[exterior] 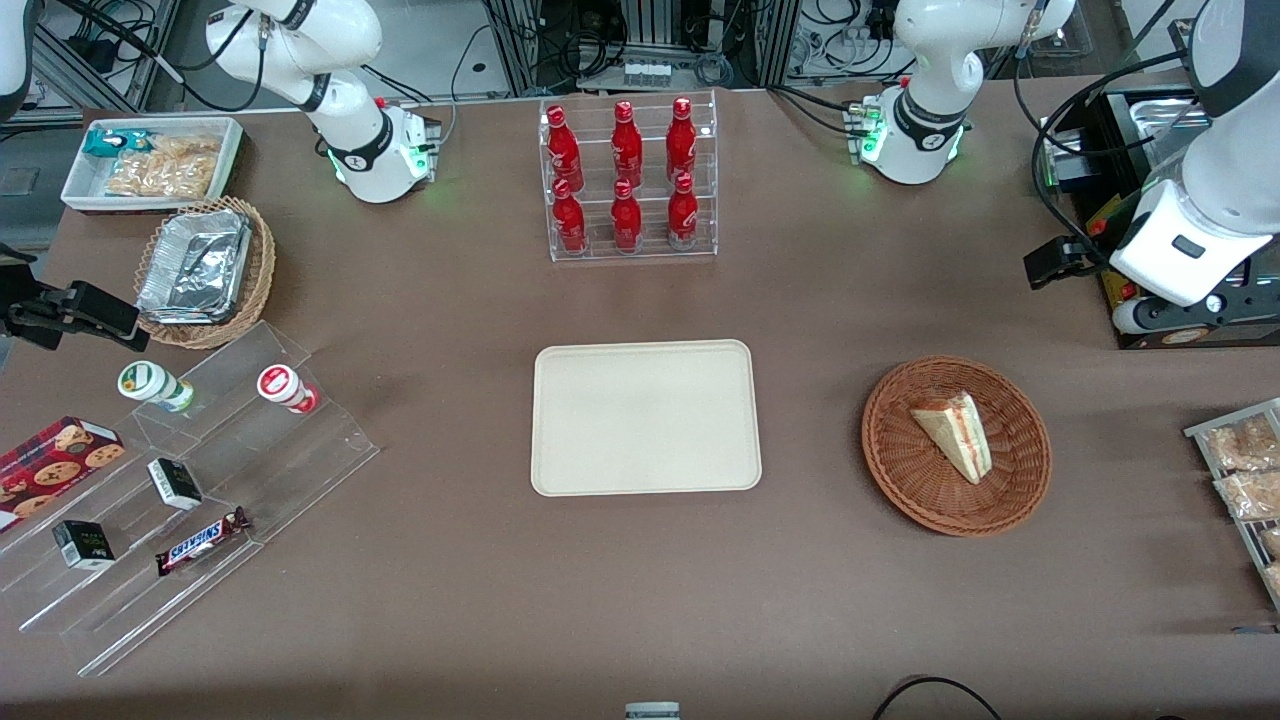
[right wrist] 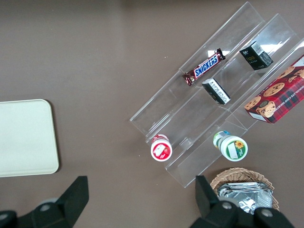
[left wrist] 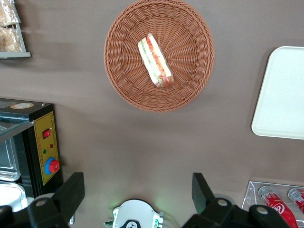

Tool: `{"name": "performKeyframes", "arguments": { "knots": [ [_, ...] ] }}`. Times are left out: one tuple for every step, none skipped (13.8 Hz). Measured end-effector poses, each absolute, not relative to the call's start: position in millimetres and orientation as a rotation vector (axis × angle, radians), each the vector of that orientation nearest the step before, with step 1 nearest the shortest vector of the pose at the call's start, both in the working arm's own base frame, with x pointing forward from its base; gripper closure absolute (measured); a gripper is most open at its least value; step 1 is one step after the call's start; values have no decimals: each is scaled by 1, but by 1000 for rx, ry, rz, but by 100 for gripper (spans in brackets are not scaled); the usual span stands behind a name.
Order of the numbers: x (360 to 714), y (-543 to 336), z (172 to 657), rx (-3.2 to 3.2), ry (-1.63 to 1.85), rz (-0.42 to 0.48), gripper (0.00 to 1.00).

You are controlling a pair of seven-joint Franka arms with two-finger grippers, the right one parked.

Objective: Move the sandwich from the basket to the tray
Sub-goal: 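Move the left gripper over the wrapped sandwich in the wicker basket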

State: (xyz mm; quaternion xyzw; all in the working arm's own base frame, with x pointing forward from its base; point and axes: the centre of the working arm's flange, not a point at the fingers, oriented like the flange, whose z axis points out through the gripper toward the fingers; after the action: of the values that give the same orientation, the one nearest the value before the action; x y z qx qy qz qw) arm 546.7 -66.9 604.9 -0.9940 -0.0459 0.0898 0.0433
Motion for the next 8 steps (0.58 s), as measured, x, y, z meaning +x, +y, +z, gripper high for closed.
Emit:
{"name": "performKeyframes", "arguments": {
  "knots": [
    [547, -67, 605, -3039, -141, 275, 0],
    [547, -67, 605, -3039, -141, 275, 0],
    [547, -67, 605, -3039, -141, 275, 0],
    [547, -67, 604, -3039, -141, 276, 0],
    [548, -66, 602, -3039, -142, 282, 0],
    [551, -64, 597, -3038, -145, 295, 0],
    [555, -61, 590, -3036, -153, 316, 0],
    [560, -57, 578, -3032, -166, 348, 0]
  ]
}}
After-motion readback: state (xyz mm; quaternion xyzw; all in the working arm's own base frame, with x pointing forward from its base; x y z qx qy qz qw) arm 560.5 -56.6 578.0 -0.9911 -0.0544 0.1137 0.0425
